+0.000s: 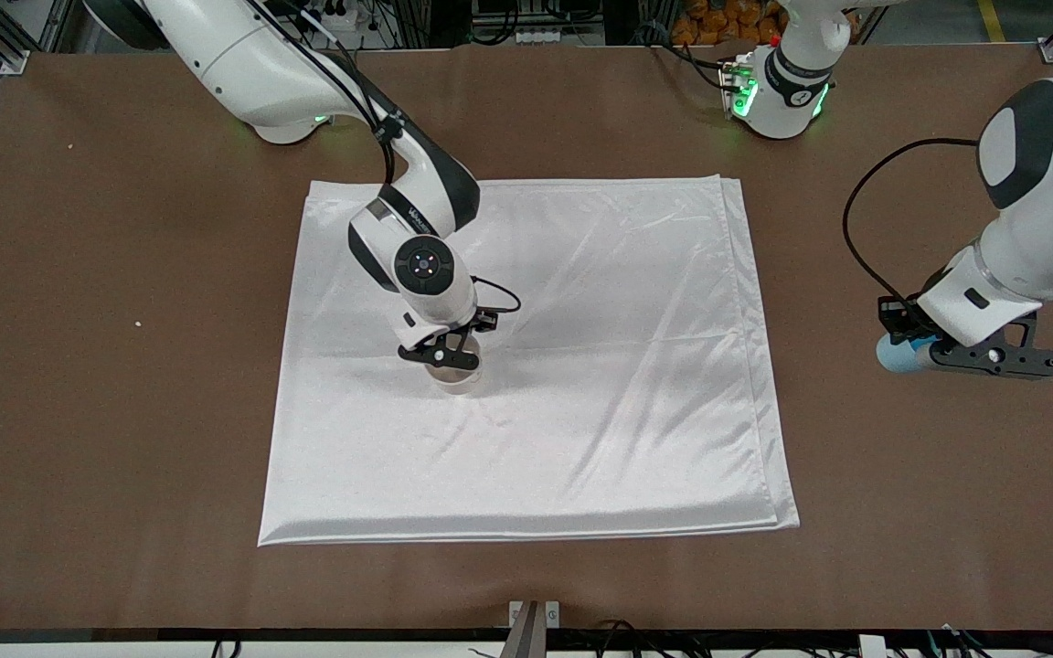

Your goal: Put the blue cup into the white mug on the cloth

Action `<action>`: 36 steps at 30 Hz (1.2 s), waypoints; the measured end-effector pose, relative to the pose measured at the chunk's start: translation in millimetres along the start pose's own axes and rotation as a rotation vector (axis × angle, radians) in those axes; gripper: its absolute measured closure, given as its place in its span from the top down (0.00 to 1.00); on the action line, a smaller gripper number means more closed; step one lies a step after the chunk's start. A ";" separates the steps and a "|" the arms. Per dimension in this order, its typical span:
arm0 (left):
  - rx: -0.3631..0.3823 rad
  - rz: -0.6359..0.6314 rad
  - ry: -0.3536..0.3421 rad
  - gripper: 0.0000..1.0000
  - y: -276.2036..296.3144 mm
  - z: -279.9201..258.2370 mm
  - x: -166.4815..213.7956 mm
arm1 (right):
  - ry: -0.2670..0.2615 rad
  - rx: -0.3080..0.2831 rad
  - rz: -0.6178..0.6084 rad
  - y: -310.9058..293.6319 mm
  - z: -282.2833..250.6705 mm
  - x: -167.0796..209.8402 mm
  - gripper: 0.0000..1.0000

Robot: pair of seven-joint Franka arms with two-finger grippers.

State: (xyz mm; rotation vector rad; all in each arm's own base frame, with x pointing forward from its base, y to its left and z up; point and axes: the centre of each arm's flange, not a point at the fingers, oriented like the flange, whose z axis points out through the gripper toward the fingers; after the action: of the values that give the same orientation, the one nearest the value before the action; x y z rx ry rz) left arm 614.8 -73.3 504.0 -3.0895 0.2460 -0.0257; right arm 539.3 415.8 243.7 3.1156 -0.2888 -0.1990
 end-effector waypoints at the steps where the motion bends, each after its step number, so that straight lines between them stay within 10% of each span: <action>1: -0.001 0.005 0.000 0.04 3.0 -2.6 0.1 | 0.003 0.004 0.005 -3.2 3.9 -2.0 0.19; 21: -0.001 -0.002 0.003 0.04 26.8 -32.0 -7.9 | 0.058 0.042 -0.027 -45.8 45.5 -36.0 0.19; 36: -0.004 0.000 -0.007 0.04 41.7 -32.4 -9.8 | 0.068 0.031 -0.012 -41.3 40.9 -26.6 0.85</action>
State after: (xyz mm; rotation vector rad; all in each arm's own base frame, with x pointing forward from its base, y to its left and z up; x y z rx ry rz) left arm 597.9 -114.2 534.4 -3.0932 0.2453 -0.0145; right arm 515.7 461.5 205.7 3.1471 -0.2743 -0.0897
